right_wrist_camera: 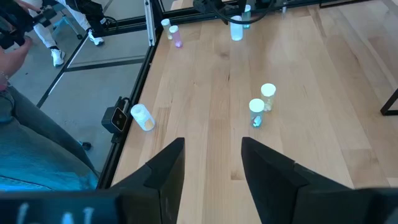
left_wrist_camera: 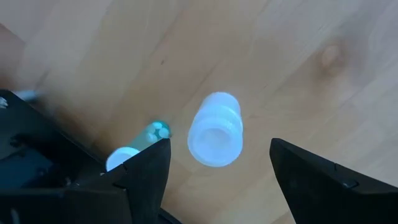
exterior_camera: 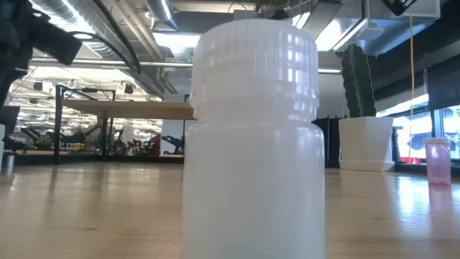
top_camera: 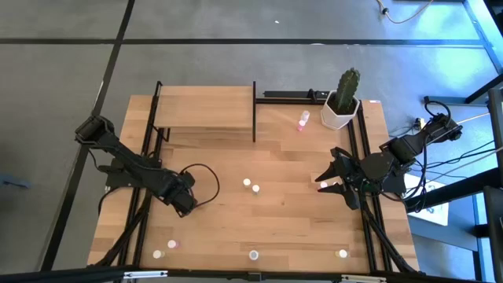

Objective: Pick and place medicine bottles onto shelf by color
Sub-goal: Put the middle white pill bottle on the shelf

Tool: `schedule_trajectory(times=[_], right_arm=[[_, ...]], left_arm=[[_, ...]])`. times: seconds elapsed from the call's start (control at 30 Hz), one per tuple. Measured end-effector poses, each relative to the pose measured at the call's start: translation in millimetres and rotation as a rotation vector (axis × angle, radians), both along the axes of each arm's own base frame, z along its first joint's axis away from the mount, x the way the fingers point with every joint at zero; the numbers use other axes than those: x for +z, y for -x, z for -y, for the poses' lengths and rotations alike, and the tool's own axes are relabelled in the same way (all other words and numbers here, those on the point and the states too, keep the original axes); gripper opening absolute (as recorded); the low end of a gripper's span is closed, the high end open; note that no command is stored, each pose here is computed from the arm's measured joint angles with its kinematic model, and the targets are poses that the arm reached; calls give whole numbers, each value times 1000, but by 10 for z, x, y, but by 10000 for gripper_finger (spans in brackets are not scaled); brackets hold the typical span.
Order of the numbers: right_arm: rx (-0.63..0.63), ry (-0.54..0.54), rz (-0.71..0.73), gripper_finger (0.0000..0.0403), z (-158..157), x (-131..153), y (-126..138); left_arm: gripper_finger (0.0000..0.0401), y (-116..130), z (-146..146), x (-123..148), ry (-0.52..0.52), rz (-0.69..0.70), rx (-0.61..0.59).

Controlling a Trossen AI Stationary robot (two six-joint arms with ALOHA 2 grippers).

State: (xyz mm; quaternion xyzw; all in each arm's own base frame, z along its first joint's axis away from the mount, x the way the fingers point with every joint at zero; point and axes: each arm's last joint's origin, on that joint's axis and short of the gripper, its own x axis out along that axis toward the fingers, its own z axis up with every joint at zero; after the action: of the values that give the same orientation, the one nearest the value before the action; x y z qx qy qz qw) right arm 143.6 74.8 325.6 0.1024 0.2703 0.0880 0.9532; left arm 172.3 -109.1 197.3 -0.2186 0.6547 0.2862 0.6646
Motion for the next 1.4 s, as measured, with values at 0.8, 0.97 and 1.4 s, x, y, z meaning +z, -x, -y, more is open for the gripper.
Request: schedule_trajectory(times=[0.8,0.97,1.4], right_arm=[[0,0,0,161,0,0,0],[0,0,0,161,0,0,0],[1,1,0,161,0,0,0]], left_arm=[[168,27,-23,-226,13,45,50],[127,25,-19,-216,21,46,51],[119,-113,68,14,60,118,17]])
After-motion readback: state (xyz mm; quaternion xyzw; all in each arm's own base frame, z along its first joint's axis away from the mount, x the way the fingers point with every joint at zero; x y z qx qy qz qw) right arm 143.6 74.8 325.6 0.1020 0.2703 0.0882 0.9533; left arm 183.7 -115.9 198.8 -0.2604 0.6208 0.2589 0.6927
